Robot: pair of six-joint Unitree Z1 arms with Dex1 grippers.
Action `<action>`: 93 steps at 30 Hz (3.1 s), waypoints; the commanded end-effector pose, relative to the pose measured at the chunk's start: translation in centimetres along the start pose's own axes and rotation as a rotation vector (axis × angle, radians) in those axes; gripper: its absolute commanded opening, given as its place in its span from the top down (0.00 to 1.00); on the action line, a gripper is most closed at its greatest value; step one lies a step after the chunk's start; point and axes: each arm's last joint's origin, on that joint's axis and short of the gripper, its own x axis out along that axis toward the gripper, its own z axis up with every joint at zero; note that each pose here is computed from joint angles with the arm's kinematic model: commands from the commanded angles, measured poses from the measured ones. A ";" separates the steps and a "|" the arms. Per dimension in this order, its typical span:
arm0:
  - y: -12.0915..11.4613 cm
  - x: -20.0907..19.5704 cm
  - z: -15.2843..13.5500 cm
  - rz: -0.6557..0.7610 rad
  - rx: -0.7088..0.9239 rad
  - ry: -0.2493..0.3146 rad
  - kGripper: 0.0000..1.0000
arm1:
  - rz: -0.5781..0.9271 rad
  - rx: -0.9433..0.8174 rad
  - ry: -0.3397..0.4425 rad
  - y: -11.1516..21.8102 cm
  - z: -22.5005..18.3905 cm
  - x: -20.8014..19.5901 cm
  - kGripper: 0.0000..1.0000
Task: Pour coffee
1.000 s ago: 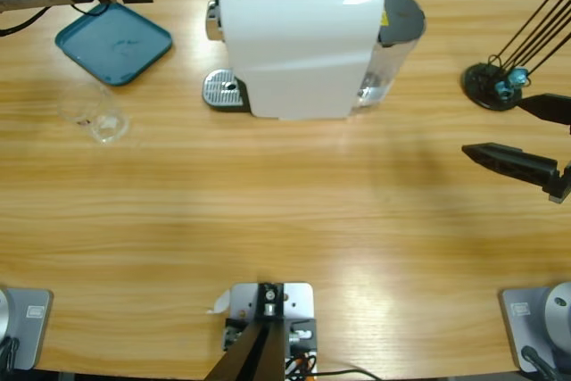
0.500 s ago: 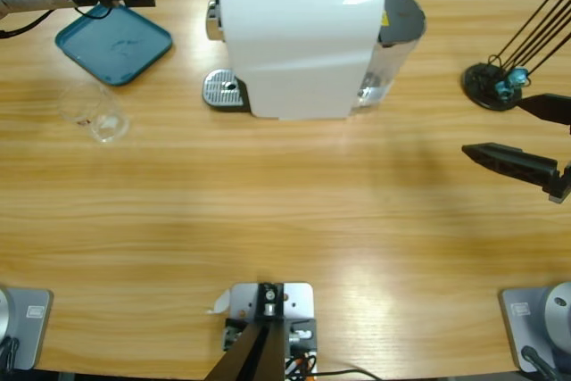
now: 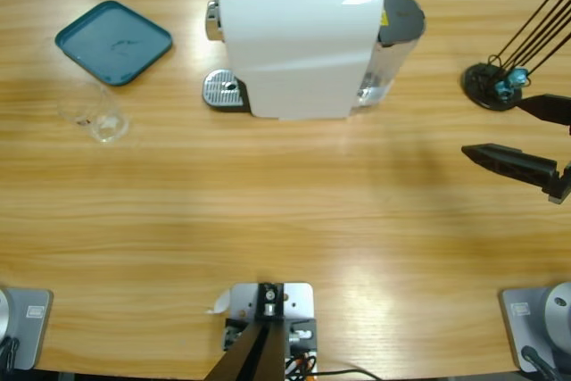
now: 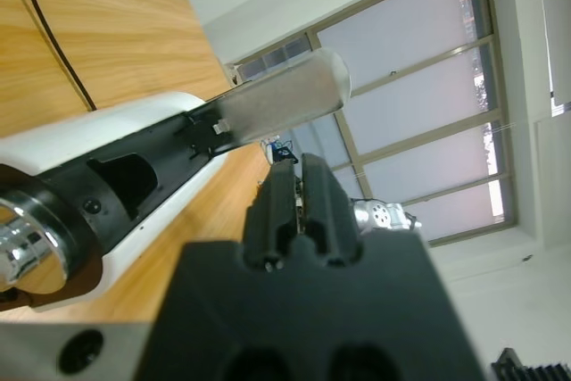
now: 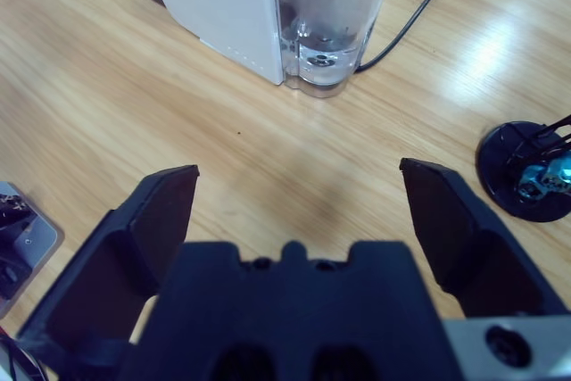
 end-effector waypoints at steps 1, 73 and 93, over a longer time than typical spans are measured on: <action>-6.4 -4.4 -4.2 0.380 0.311 -0.186 1.00 | 0.009 -0.010 0.044 0.1 -1.1 0.6 0.01; -2.0 -10.2 -14.0 1.025 0.823 -0.102 0.03 | -0.665 0.536 0.212 -12.0 -1.1 12.0 0.39; -1.7 -9.9 -13.9 1.027 0.821 -0.098 0.03 | -0.674 0.546 0.218 -12.6 -1.4 12.5 0.54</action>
